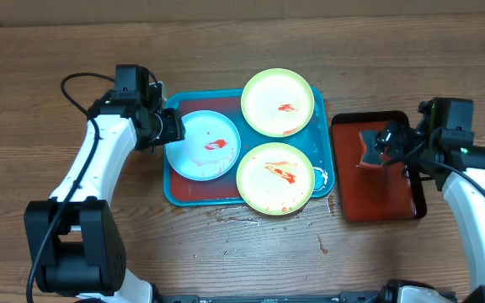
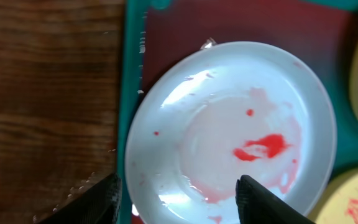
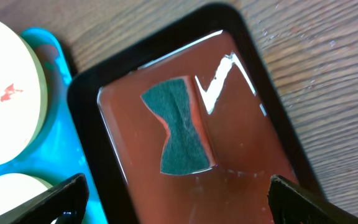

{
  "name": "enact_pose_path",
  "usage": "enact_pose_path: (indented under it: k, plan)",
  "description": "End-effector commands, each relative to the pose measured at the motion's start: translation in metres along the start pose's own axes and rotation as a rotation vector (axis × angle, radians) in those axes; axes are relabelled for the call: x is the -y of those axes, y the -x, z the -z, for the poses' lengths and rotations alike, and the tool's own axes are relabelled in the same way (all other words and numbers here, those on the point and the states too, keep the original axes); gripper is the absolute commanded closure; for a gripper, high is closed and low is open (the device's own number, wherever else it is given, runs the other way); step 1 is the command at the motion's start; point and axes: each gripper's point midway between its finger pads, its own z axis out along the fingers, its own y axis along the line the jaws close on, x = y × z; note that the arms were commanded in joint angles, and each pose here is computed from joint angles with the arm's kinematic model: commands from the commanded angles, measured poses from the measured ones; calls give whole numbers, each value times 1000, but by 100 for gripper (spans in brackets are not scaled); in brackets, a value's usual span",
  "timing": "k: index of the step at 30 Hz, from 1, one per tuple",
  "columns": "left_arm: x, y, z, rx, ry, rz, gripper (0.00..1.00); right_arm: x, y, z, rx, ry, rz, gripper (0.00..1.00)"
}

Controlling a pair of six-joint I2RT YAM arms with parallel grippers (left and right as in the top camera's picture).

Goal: Clean dirty plates on tray and stack at the side

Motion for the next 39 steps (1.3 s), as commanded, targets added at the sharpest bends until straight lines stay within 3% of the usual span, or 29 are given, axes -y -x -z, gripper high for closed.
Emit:
enact_pose_path:
  k: [1, 12, 25, 33, 39]
  plan:
    - [-10, 8, 4, 45, 107, 110, 39, -5, 8, 2, 7, 25, 12, 6]
    - [-21, -18, -35, -96, 158, 166, 55, -1, 9, -3, 5, 2, 15, 8]
    - [-20, -23, -50, -127, 154, 133, 57, 0, 9, -3, 10, -3, 15, 8]
    - [-11, -31, -62, -154, 155, 101, 69, 0, 9, -3, 9, -3, 15, 8]
    - [-7, -35, -68, -165, 163, 74, 72, 0, 9, -3, 10, -3, 16, 8]
